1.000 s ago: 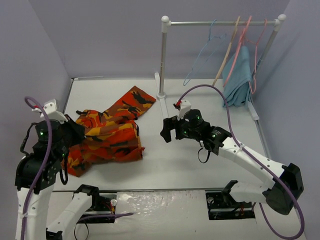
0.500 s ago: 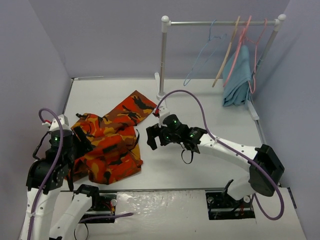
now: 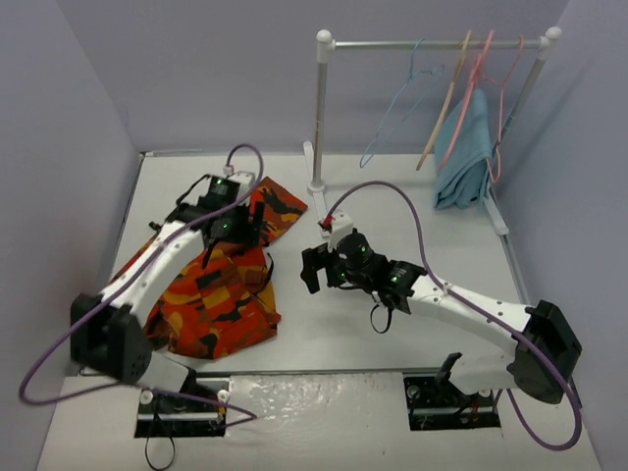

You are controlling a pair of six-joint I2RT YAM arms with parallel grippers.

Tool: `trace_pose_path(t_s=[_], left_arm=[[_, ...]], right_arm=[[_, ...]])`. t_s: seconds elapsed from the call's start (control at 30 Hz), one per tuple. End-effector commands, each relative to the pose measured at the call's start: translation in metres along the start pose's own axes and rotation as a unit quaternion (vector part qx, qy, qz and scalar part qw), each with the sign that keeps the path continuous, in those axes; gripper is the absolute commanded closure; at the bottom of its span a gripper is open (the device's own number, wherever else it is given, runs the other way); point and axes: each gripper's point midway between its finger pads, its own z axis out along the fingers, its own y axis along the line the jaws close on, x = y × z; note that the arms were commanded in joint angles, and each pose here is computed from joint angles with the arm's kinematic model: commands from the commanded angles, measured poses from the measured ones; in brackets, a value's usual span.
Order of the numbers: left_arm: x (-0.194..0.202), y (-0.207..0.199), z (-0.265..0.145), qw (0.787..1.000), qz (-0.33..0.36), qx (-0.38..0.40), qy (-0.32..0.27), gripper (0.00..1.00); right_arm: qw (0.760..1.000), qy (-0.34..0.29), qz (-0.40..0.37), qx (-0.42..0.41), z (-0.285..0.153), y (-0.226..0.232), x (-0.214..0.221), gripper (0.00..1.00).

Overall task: Place the trousers on the hanger
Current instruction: Move the trousers to the center of the board

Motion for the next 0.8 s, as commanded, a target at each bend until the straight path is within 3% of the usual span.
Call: trace_pose_path(t_s=[0.0, 0.23, 0.5, 0.63, 0.7, 0.77], left_arm=[[-0.064, -0.039, 0.049, 0.993, 0.084, 0.053, -0.056, 0.27], [-0.053, -0.043, 0.140, 0.991, 0.118, 0.045, 0.035, 0.26], [-0.026, -0.035, 0.176, 0.988, 0.123, 0.029, 0.083, 0.30], [-0.016, -0.024, 0.182, 0.989, 0.114, 0.003, 0.093, 0.64], [-0.016, -0.015, 0.183, 0.990, 0.107, -0.013, 0.093, 0.90], [-0.019, -0.010, 0.180, 0.991, 0.098, -0.021, 0.090, 1.00]], right_arm=[[0.997, -0.072, 0.019, 0.013, -0.026, -0.009, -0.026, 0.05], [0.998, -0.056, 0.021, 0.014, -0.028, -0.012, -0.011, 0.05], [1.000, -0.011, 0.010, -0.013, 0.000, 0.001, 0.012, 0.05], [0.999, -0.003, 0.017, -0.047, 0.019, 0.018, 0.016, 0.06], [0.998, 0.009, 0.010, -0.063, 0.031, 0.032, 0.022, 0.06], [0.997, 0.009, -0.005, -0.077, 0.042, 0.047, 0.020, 0.06]])
